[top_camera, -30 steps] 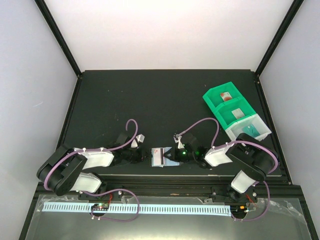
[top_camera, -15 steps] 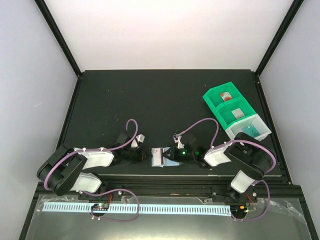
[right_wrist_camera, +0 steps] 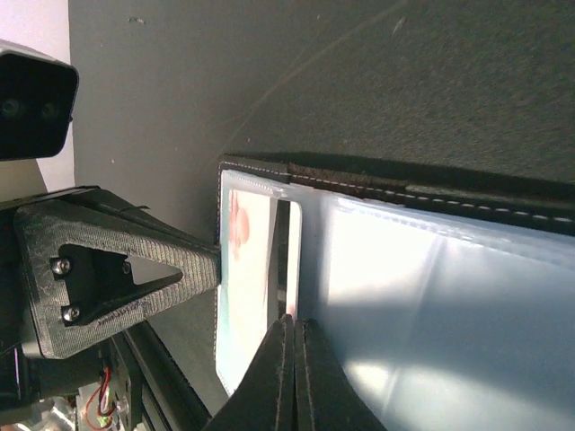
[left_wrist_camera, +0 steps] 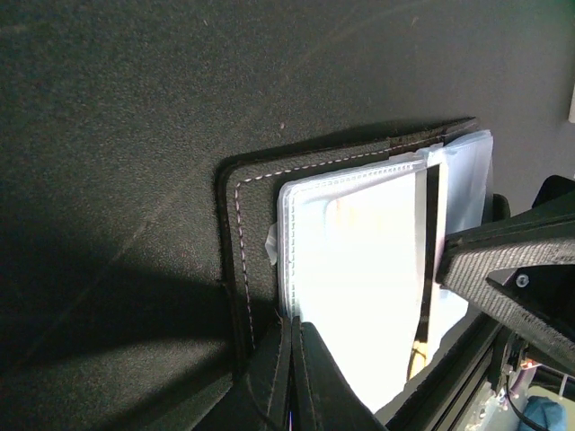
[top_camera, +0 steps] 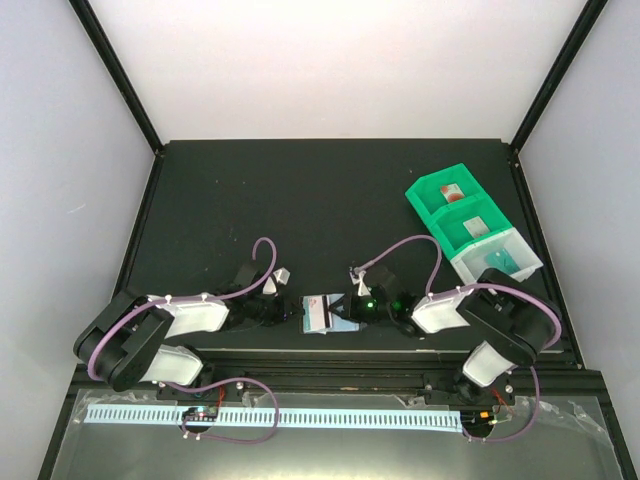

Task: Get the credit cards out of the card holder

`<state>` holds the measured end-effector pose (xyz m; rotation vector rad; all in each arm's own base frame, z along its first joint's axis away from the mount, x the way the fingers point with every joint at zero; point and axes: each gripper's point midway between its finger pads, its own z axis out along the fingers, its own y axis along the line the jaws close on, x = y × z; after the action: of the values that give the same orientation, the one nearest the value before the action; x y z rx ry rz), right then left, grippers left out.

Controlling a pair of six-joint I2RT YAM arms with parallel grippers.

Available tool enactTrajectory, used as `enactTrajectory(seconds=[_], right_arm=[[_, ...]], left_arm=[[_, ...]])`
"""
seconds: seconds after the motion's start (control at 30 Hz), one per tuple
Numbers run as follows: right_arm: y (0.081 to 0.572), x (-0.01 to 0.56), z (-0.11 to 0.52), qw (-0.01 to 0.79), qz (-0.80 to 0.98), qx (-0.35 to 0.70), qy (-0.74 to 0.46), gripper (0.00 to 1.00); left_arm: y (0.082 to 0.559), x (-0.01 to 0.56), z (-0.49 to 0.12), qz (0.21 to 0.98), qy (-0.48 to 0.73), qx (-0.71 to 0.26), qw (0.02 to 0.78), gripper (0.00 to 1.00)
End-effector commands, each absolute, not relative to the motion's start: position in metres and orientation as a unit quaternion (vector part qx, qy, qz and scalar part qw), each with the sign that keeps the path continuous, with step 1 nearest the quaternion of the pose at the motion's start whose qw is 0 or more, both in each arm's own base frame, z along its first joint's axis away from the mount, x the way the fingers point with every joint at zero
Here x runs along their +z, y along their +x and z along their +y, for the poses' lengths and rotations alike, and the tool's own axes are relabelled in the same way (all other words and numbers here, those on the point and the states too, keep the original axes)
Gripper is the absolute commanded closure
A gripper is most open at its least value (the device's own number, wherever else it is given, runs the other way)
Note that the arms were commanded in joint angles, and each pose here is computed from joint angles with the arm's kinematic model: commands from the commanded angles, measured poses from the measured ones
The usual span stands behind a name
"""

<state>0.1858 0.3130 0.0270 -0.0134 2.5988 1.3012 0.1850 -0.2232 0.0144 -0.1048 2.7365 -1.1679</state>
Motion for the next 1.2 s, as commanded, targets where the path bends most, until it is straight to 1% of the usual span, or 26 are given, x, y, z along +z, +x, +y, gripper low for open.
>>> enactTrajectory(seconds=[0.0,0.13,0.23,0.37,0.5,0.6,0.63,0.77,1.17], right_arm=[[0.194,0.029,0.298,0.144,0.892,0.429,0.007,0.99],[0.194,0.028,0.294,0.145,0.892,0.428,0.01,0.99],[0.192,0.025,0.299,0.133,0.891,0.434,0.007,0.9],[0.189,0.02,0.305,0.115,0.889,0.443,0.002,0.81],[0.187,0.016,0.307,0.105,0.888,0.447,-0.001,0.79],[0.186,0.015,0.308,0.104,0.889,0.446,-0.005,0.8],[0.186,0.016,0.308,0.104,0.889,0.446,-0.008,0.82],[0.187,0.019,0.306,0.11,0.89,0.442,-0.009,0.98],[0.2,0.032,0.272,0.156,0.909,0.386,0.01,0.99]], left_arm=[[0.167,-0.023,-0.192,0.95,-0.061,-0.3,0.053,0.98],[0.169,-0.022,-0.193,0.95,-0.062,-0.3,0.055,0.98],[0.168,-0.022,-0.193,0.95,-0.062,-0.302,0.055,0.98],[0.168,-0.021,-0.193,0.949,-0.063,-0.303,0.056,0.98],[0.169,-0.02,-0.193,0.949,-0.064,-0.304,0.058,0.98],[0.169,-0.019,-0.194,0.948,-0.065,-0.306,0.058,0.99],[0.169,-0.019,-0.194,0.948,-0.064,-0.306,0.058,0.99],[0.169,-0.017,-0.194,0.946,-0.067,-0.311,0.061,0.98],[0.173,-0.013,-0.194,0.945,-0.069,-0.311,0.073,0.98]])
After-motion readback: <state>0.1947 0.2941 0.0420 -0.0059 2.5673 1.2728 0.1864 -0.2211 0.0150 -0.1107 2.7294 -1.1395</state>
